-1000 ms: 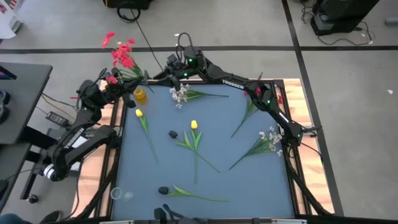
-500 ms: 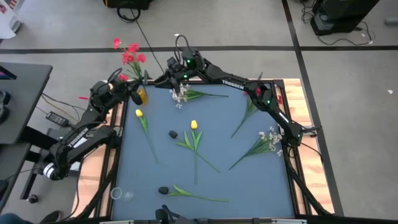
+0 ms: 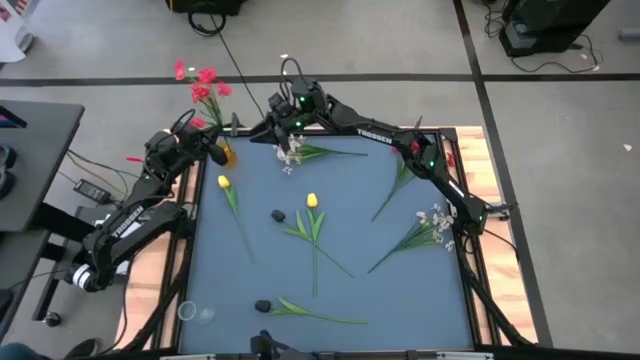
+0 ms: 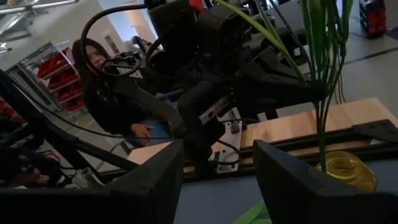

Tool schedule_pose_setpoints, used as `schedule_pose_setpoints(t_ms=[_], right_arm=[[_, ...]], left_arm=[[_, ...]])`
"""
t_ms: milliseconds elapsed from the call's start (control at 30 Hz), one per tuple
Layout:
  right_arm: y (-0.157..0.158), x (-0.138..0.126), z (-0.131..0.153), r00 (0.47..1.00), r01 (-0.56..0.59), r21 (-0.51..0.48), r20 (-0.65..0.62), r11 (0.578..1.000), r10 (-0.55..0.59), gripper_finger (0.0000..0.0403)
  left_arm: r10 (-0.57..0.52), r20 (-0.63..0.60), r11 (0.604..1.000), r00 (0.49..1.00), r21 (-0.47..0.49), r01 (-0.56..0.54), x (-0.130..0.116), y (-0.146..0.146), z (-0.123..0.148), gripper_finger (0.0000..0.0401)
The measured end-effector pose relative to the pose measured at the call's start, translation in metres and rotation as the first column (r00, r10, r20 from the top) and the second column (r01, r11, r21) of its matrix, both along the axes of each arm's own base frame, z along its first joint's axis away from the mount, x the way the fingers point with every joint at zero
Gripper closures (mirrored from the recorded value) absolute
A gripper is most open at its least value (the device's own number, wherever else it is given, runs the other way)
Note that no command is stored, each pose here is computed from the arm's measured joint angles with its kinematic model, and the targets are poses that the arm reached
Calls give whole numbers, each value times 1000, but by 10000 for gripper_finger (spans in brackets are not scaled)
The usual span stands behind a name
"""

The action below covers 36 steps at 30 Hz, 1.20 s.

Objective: Sort flowers into vase by color
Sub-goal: Put the bottom red flowers into the yellow vase

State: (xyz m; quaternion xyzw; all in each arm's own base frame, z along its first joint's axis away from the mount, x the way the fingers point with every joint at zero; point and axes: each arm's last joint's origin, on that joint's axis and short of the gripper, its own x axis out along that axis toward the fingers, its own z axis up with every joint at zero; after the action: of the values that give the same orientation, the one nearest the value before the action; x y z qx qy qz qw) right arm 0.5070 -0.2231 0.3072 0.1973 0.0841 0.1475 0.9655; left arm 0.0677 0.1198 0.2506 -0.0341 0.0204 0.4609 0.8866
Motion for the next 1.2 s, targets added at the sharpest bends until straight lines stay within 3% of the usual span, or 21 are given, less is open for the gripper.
schedule_pose_setpoints(t_ms=[167, 233, 400, 533, 700, 967, 1200], right_arm=[[2, 1, 0, 1000, -4, -43, 14, 999, 5, 203], [2, 1, 0, 1000, 4, -66, 20, 998, -3, 203], [1, 1, 0, 1000, 8, -91, 28, 996, -6, 203], [1, 1, 0, 999, 11, -123, 37, 992, -7, 203], [1, 1, 0, 999, 20, -139, 41, 990, -15, 203], [1, 1, -1, 999, 17, -156, 47, 988, -9, 203], [2, 1, -1, 999, -7, -152, 48, 988, 15, 203]], left_arm=[[10, 71, 999, 997, 36, -12, 1, -5, 10, 401], [72, 59, 994, 996, 74, -76, 1, -8, 17, 401], [207, -45, 978, 977, -5, -207, 2, -13, 7, 401], [296, -34, 955, 955, 27, -295, 3, -15, 7, 401], [301, -12, 952, 953, 61, -300, 5, -15, 9, 401], [406, 0, 914, 914, -6, -406, 8, -6, 2, 401], [416, 15, 909, 909, -33, -415, 15, 2, -1, 401]])
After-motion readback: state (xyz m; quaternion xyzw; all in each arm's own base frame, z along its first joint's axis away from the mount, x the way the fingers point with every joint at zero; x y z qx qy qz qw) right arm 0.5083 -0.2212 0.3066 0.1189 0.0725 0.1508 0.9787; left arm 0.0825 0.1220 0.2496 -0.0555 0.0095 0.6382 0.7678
